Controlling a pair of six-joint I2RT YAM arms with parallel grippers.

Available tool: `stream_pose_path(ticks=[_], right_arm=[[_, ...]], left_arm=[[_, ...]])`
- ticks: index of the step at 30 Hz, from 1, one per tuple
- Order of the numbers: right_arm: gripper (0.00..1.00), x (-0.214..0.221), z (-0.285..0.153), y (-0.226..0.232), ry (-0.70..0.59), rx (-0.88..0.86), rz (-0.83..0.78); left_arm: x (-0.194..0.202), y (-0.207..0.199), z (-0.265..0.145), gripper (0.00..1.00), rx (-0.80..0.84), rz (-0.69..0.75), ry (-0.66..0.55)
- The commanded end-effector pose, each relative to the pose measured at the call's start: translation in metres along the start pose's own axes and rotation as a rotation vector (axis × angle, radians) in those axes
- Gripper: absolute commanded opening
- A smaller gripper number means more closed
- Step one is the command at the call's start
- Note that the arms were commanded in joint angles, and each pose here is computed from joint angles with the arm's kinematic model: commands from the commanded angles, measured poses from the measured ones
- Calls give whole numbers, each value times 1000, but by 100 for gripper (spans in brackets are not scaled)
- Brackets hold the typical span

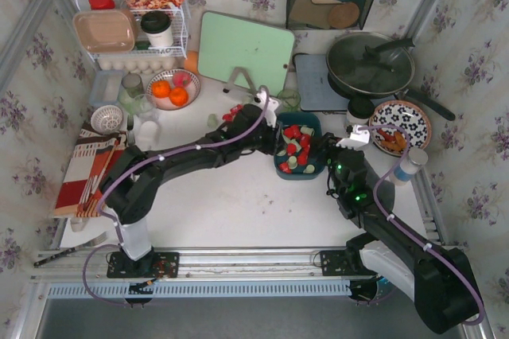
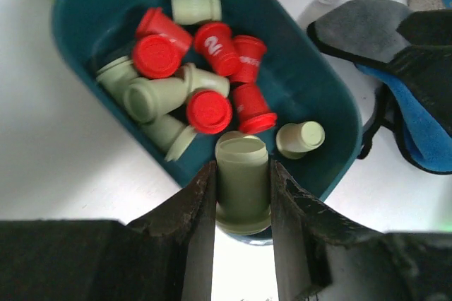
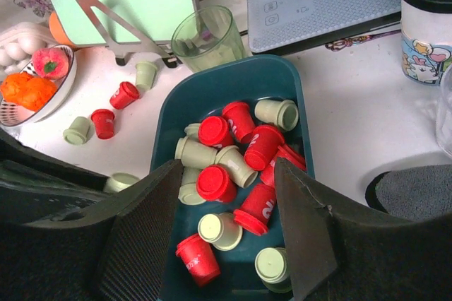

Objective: Mix the coffee capsules in the storage basket

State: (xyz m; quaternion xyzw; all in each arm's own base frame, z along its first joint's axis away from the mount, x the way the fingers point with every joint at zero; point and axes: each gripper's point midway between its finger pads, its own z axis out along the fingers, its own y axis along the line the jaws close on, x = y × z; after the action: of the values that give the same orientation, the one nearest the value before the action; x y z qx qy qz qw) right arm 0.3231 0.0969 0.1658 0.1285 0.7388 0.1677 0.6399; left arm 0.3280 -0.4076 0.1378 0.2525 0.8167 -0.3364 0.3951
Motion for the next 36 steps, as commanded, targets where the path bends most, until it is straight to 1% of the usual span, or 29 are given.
stream_pose_path(ticks=[1,5,10,14,15,17,18,19,23,27,31,36], right_arm=[[62,-8,0,1,-30,-1,0],[62,-10,-1,1,-37,-1,4],[62,-12,-2,3,-39,-8,6],[62,-12,-2,3,-40,-6,7],[62,-11,-2,3,-39,-7,7],[62,-11,-2,2,-39,-6,7],[62,-11,-1,3,-38,-7,6],[62,-10,-1,2,-36,-6,5],[62,-8,0,1,-31,-1,2],[62,-6,1,1,-22,-2,-11],[62,-2,4,5,-2,-15,-23],[60,7,9,10,32,-43,-48]], left_arm=[[-18,-25,19,29,42,22,-84],[-7,-38,38,32,60,0,-74],[4,-55,53,36,87,3,-52],[7,-52,51,47,63,17,-49],[6,-49,49,51,44,25,-57],[4,-45,42,54,22,42,-66],[1,-44,39,59,16,53,-75],[-4,-45,33,60,14,65,-87],[-17,-39,10,61,-35,105,-133],[-27,-19,-24,61,-154,138,-187],[-26,9,-65,61,-309,159,-213],[-6,42,-109,64,-470,185,-192]])
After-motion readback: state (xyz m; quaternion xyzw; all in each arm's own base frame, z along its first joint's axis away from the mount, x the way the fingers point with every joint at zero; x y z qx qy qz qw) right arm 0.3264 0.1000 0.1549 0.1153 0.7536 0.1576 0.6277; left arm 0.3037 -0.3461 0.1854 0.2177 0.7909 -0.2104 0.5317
